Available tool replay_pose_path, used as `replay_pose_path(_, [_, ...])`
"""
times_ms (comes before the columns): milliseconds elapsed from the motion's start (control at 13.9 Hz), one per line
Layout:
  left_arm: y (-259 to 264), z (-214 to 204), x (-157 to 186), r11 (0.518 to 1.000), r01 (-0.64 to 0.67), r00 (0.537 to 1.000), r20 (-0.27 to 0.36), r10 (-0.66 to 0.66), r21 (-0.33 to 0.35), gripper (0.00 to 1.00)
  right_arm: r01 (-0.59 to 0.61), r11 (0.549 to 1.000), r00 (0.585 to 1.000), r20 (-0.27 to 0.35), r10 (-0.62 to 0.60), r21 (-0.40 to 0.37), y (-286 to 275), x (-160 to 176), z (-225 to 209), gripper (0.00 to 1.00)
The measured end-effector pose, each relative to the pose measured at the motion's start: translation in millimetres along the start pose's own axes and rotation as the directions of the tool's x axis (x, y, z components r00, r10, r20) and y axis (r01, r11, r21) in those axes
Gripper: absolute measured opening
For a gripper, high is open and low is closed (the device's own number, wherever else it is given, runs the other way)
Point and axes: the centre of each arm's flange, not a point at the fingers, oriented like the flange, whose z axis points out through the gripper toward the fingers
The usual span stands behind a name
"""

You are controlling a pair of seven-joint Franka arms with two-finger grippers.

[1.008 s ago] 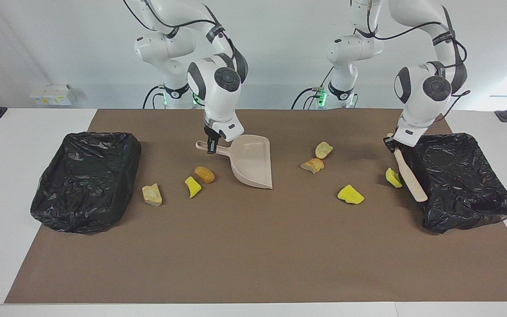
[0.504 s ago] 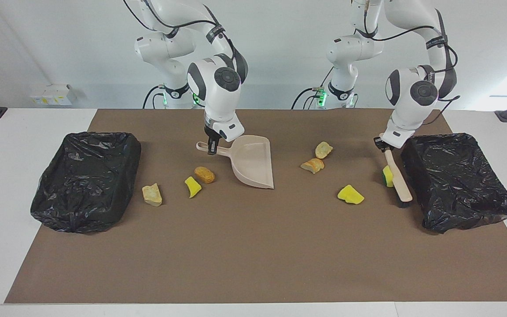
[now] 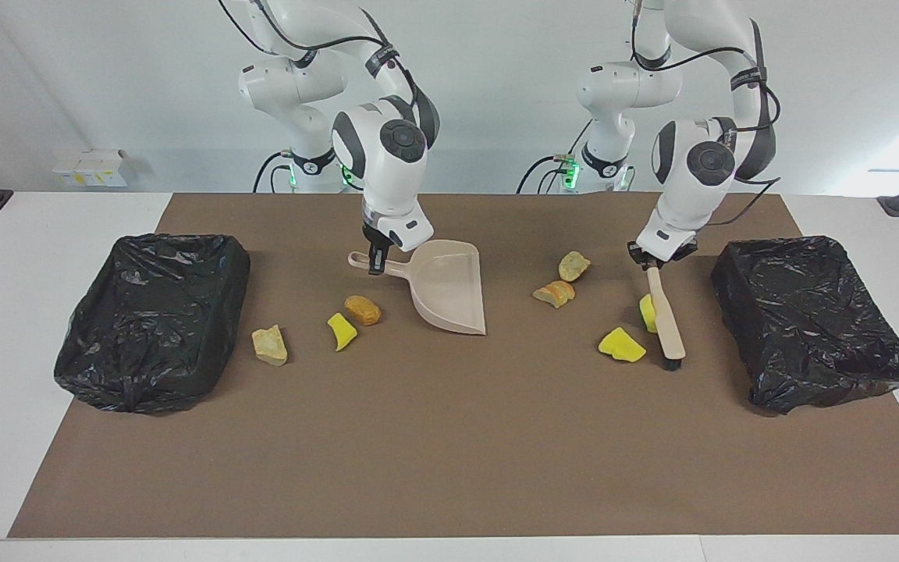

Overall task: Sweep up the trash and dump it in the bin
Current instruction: 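Sweep the sponge and bread pieces into the dustpan with the left gripper's brush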

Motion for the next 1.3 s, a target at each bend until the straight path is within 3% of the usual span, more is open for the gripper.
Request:
replay_pose_path(648, [107.4,-9.2,-34.7,0.985,-0.161,0.986,0.032,0.164,-0.062,0.26,0.005,1.0,1.0,-0.012,-0.005,-0.014,-0.1,3.4,5.9,0.31])
replay_pose_path(936, [154.7,-11.4,-55.2,0.975,-0.178,0.982,0.043,0.185,-0.132,0.26,0.006,1.0,1.0,-0.017,-0.006,-0.018,0.0,3.8,9.6,0.31])
replay_pose_path(1296, [226.2,-28.6,-80.9,0.959,-0.129,0.992,-0.017,0.129,-0.253,0.26,0.005,1.0,1.0,-0.018,-0.006,-0.018,0.0,3.6,10.6,0.31])
